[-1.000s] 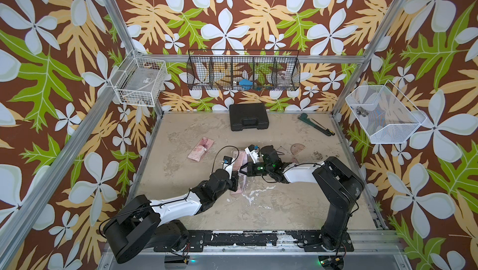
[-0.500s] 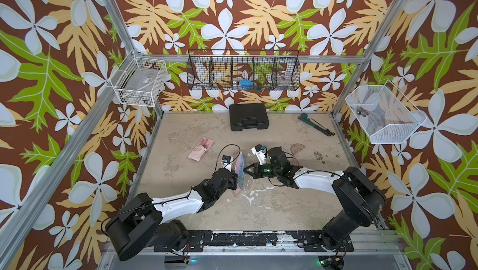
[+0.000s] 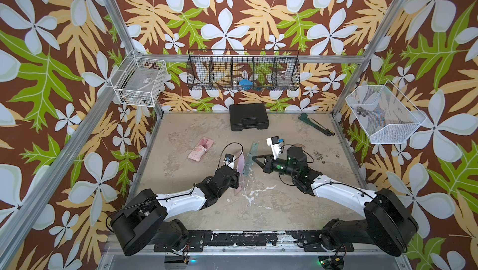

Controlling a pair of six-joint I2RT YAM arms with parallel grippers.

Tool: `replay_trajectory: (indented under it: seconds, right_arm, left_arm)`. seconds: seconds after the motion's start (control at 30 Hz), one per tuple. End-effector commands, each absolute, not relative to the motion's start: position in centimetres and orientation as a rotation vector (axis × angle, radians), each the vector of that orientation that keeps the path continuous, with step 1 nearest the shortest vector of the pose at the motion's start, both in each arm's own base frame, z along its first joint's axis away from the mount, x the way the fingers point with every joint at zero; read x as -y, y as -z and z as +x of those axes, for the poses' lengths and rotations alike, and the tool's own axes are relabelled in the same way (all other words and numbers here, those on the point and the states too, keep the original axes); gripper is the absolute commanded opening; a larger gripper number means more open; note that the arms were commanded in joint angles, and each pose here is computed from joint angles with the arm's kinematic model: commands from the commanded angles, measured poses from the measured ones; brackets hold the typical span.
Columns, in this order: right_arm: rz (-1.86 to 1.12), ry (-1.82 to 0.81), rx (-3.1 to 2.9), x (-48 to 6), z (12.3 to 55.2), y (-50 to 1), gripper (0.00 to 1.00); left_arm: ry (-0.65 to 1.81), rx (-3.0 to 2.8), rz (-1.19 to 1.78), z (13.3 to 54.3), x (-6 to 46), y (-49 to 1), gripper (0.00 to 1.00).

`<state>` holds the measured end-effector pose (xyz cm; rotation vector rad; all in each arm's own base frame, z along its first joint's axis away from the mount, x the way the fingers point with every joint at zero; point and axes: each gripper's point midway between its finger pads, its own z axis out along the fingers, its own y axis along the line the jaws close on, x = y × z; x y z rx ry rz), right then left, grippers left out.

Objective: Open the ruler set and take out the ruler
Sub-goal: Take out the ruler from the ruler set bag, then place the ruler at the center of the board, then place the ruler set bag at the center of the board.

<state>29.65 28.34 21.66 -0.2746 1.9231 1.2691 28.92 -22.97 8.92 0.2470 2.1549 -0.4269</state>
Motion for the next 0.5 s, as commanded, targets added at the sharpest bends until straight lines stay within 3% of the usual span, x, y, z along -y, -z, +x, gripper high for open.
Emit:
replay_trajectory:
  seconds: [0.0, 0.13, 0.27, 0.47]
  right_arm:
    - [-0.182, -1.295, -1.768, -26.0, 30.5, -26.2, 0.0]
    - [-0.032, -1.2, -1.788, -20.8, 32.5, -26.7, 0.0]
    - [0.209, -1.123, -1.883, -13.9, 34.2, -23.5, 0.0]
    - [0.527, -1.09, -1.981, -6.7, 32.7, -16.7, 0.0]
  left_arm:
    - [0.459, -2.145, 0.264, 29.2, 23.8, -9.3, 0.0]
    - [0.456, -2.15, 0.258, 30.4, 25.0, -9.4, 0.0]
    - [0.458, -2.173, 0.253, 32.0, 26.8, -9.1, 0.0]
    - [0.448, -2.204, 0.306, 34.0, 29.4, -7.6, 0.0]
